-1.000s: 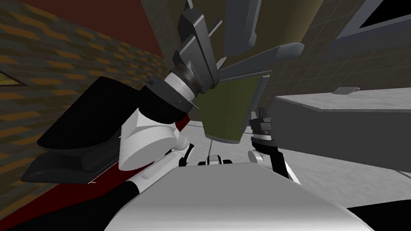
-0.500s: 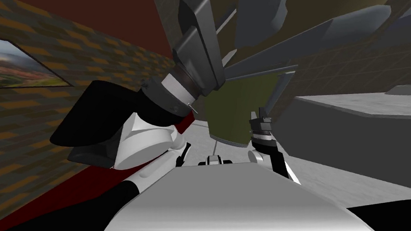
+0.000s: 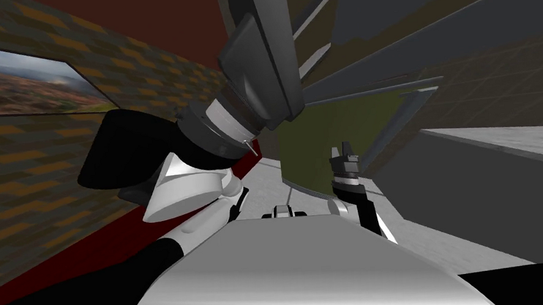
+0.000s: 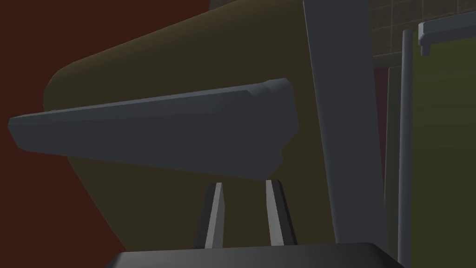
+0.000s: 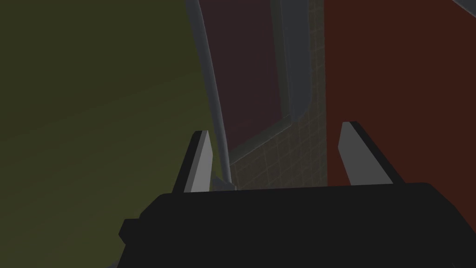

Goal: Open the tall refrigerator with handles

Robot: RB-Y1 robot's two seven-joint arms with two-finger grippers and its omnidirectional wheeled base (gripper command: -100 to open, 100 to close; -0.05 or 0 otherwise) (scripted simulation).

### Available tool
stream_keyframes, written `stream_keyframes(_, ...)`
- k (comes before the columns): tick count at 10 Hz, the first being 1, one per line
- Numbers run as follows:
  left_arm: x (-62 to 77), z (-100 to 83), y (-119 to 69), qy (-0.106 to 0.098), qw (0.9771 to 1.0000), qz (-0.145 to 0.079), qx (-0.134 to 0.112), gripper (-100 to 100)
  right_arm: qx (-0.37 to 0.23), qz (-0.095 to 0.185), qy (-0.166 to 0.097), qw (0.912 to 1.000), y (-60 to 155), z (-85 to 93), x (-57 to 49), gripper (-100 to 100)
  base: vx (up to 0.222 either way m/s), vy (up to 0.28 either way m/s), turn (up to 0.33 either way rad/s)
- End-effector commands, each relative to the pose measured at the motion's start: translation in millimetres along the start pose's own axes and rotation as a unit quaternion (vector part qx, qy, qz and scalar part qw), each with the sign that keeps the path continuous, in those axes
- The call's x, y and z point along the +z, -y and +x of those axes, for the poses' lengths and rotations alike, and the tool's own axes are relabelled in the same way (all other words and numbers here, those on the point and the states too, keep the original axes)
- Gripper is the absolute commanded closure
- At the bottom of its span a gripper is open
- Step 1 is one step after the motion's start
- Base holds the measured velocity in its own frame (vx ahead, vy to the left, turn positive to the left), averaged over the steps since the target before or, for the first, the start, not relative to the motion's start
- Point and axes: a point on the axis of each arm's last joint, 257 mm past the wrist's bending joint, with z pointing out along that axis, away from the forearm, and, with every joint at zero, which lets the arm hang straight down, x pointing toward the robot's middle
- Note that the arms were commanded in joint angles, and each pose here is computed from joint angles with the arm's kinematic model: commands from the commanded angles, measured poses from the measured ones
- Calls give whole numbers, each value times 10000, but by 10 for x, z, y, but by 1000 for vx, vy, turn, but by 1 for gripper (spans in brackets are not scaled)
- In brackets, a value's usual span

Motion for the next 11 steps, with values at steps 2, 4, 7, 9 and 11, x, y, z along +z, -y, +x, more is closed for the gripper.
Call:
stream_keyframes(2,-68,132,157,-382,9989,242,-146,100,2,-1,0,10000,0,1,1,0,98,74,124)
stream_keyframes(4,-81,243,189,-605,9972,290,-338,100,1,-1,0,10000,0,1,1,0,67,75,68)
stream_keyframes(7,-134,346,263,-873,9942,385,-503,100,1,-1,0,10000,0,1,1,0,38,50,153)
stream_keyframes(9,-185,409,322,-1061,9914,446,-626,100,2,-1,0,10000,0,2,1,0,59,73,121)
stream_keyframes(11,-210,511,333,-1277,9871,424,-873,100,1,-1,-1,10000,0,1,1,0,76,67,92)
